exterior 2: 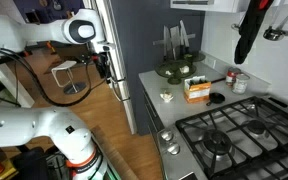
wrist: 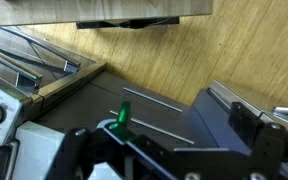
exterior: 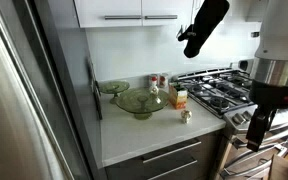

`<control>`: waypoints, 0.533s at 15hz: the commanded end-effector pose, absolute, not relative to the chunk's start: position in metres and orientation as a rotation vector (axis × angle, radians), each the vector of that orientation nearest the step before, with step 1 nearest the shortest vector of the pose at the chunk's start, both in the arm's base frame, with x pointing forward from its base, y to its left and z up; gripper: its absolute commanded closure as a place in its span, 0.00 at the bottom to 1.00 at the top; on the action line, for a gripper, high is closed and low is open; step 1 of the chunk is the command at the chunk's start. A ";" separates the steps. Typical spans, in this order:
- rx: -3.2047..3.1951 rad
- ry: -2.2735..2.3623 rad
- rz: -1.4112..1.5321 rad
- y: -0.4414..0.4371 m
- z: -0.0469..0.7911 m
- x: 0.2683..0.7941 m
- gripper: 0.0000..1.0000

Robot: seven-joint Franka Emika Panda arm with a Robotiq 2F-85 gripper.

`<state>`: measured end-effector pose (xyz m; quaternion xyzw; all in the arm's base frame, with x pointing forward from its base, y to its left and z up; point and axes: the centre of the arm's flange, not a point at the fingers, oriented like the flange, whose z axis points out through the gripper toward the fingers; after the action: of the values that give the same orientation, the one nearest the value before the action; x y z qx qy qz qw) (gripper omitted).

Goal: Lift the lid off the small tea pot and put it on the kitchen counter, pick up the small tea pot and put it on the tray, pick up the lid and put it back on the small teapot

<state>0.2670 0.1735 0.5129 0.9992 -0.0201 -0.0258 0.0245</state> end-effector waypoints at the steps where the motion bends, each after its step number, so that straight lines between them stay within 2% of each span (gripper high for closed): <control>1: 3.091 -0.062 -0.080 0.173 0.513 0.267 0.00; 7: 3.091 -0.062 -0.080 0.173 0.513 0.267 0.00; 8: 3.108 -0.163 -0.062 0.171 0.508 0.288 0.00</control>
<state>0.2670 0.1735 0.5130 0.9992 -0.0201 -0.0258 0.0245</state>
